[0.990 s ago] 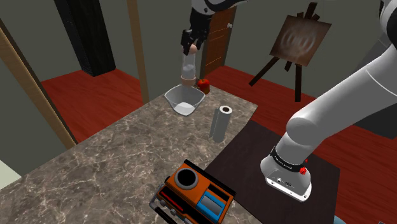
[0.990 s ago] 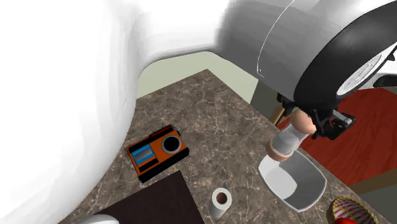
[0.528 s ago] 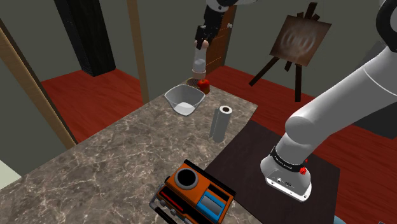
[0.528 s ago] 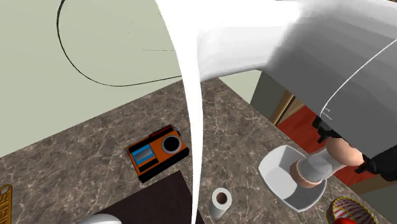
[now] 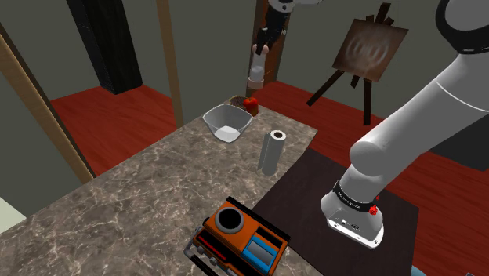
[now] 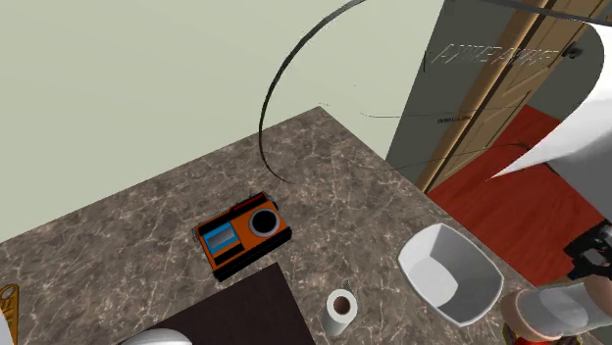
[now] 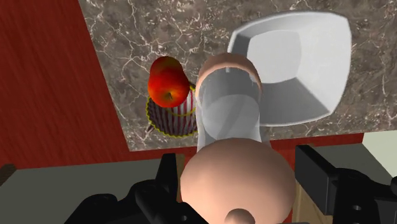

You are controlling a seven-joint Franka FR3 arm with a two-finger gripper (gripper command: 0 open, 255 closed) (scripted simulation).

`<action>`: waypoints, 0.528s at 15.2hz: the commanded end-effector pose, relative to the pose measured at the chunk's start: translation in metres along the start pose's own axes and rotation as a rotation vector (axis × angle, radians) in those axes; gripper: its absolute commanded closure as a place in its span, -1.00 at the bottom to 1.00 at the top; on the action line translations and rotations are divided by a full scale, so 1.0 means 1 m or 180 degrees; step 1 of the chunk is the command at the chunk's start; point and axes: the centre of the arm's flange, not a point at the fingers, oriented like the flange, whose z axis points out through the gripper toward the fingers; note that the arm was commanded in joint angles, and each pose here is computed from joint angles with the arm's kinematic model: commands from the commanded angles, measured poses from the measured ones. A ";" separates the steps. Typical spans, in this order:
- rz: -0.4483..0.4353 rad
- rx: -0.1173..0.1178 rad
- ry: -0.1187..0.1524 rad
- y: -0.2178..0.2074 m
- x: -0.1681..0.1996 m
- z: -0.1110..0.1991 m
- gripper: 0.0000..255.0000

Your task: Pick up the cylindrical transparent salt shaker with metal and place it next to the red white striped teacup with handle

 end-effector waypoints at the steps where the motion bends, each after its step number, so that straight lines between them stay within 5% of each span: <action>1: -0.0005 -0.0001 0.0002 0.029 0.001 0.003 1.00; 5: -0.0005 -0.0001 0.0002 0.083 0.005 0.007 1.00; 8: -0.0005 -0.0001 0.0002 0.082 0.001 0.023 1.00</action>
